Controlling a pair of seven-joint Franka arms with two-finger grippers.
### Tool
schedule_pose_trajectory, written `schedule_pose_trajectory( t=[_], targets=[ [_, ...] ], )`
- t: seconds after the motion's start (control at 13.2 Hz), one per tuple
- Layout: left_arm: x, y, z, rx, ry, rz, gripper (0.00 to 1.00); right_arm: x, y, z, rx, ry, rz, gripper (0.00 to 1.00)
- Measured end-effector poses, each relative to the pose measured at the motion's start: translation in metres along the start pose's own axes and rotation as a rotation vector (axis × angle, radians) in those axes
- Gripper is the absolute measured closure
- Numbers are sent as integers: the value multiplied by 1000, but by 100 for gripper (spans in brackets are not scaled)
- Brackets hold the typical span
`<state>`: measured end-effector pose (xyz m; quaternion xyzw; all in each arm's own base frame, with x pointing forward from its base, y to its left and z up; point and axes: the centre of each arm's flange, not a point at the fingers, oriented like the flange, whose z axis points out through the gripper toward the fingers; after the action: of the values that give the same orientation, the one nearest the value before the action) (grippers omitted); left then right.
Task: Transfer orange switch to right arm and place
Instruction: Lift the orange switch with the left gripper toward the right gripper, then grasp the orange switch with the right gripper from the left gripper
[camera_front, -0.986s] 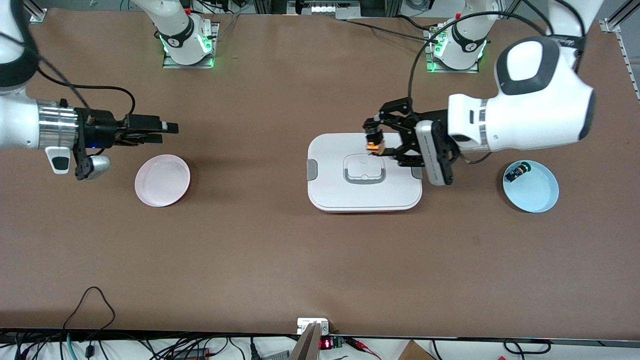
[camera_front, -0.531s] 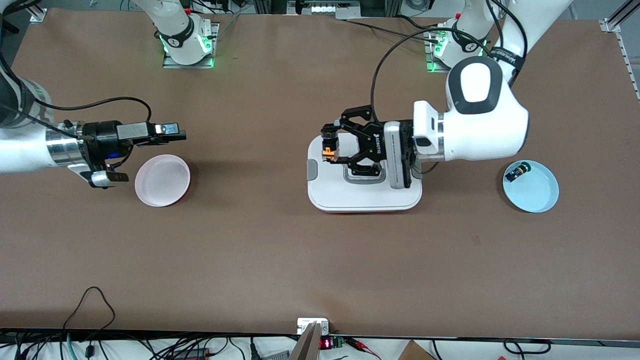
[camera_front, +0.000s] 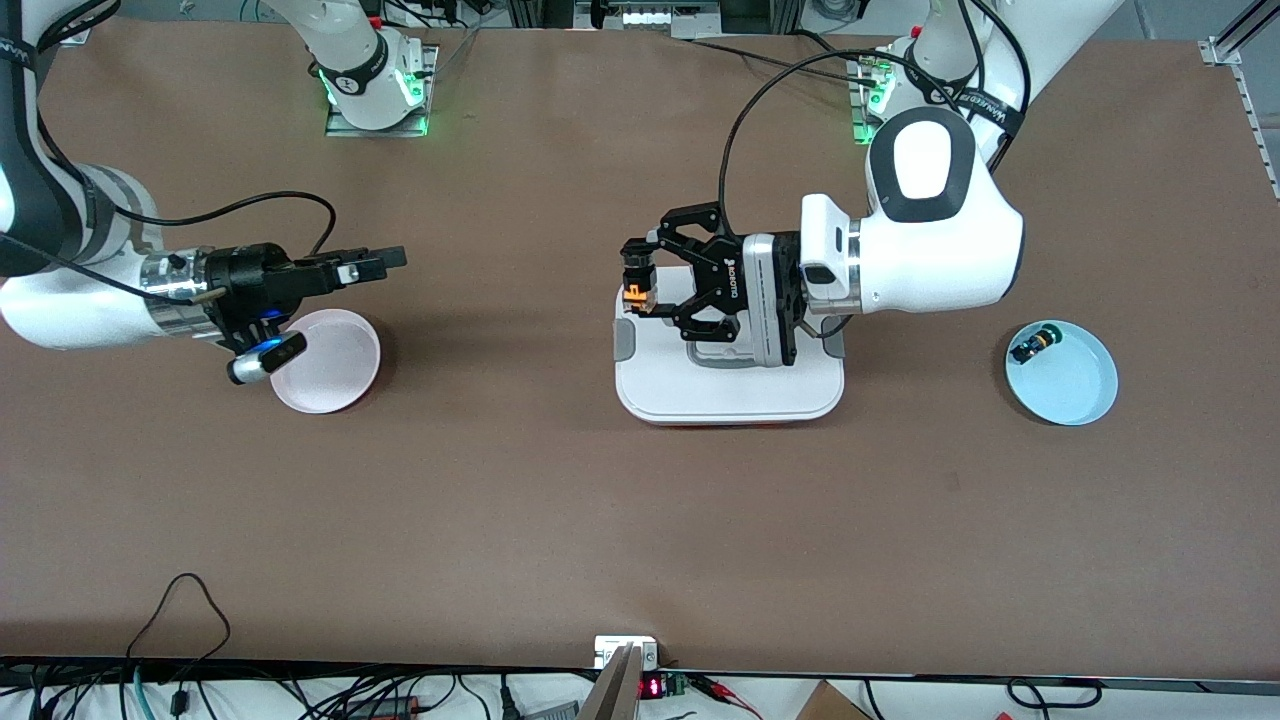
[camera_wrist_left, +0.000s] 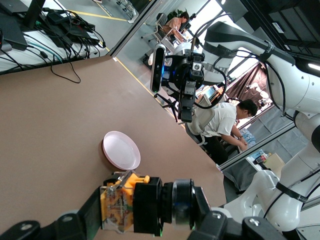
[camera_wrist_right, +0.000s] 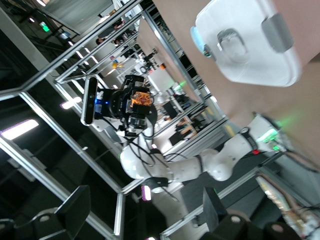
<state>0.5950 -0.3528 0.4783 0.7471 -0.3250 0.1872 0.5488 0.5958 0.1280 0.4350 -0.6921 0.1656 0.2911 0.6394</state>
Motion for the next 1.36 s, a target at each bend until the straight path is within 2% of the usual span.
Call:
schedule_pose_trajectory(
  t=[0.3, 0.68, 0.83, 1.36],
  targets=[
    [2, 7, 8, -48, 57, 28, 26, 9, 21, 30, 84, -29, 117, 0],
    [-2, 23, 43, -29, 83, 118, 26, 15, 23, 73, 114, -13, 158, 0],
    [-7, 29, 60, -48, 109, 119, 26, 17, 22, 94, 122, 2, 164, 0],
    [-12, 35, 76, -38, 114, 119, 26, 17, 22, 138, 133, 27, 177, 0]
  ],
)
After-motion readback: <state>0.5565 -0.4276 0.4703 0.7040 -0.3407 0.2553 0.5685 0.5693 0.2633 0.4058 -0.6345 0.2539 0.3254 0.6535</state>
